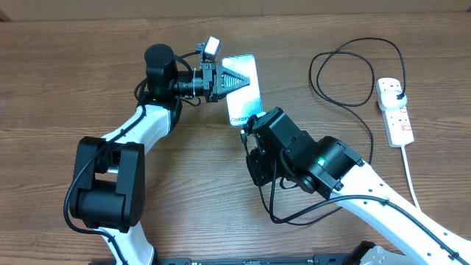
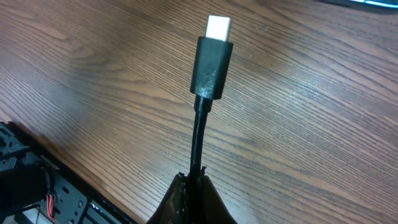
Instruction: Plug charger to phone and switch on socket
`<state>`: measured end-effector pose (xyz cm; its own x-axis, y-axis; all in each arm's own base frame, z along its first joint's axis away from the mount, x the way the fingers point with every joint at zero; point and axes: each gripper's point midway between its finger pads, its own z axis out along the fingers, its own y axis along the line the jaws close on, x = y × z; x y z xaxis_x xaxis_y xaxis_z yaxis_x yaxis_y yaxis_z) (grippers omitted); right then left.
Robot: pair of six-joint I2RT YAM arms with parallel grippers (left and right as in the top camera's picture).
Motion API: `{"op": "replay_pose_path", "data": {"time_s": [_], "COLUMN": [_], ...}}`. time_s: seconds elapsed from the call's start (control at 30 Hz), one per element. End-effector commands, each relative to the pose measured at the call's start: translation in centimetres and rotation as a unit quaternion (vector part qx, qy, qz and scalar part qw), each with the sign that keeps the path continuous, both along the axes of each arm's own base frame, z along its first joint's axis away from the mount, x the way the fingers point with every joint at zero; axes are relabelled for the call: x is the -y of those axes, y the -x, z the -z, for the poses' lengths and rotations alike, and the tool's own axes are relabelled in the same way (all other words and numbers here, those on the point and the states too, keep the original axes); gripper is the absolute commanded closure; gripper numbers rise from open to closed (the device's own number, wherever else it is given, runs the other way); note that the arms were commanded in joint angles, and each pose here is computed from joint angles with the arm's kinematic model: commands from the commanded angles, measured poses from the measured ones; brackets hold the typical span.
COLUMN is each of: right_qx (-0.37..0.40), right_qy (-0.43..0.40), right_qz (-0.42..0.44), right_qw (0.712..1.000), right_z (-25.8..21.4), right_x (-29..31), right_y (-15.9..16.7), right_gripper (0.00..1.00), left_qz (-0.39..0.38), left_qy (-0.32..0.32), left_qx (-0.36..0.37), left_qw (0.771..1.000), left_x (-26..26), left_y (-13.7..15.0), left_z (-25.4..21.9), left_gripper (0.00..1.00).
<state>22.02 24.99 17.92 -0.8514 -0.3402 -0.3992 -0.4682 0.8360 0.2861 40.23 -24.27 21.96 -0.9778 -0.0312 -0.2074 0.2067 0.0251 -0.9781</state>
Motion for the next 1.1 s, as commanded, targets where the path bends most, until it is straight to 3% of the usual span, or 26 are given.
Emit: {"op": "replay_pose_path", "data": {"time_s": [0.0, 1.07], "right_qx": [0.008, -0.007], "right_qy": [-0.011, -0.033], "right_qz": [0.013, 0.071], "right_qw": [1.0, 0.997], "right_z": [-0.8, -1.1], "right_x": [-0.2, -0.3], "right_y": [-0.4, -1.0], "right_gripper": [0.96, 0.96], "left_qz": [0.017, 0.052], "left_qy": [0.005, 0.009], "left_qx": [0.034, 0.016], "left_qw": [0.999, 0.998], "left_x": [0.2, 0.0], "left_y": [0.2, 1.4], "left_z": [-1.4, -1.7], "left_gripper": [0.96, 0.96]}}
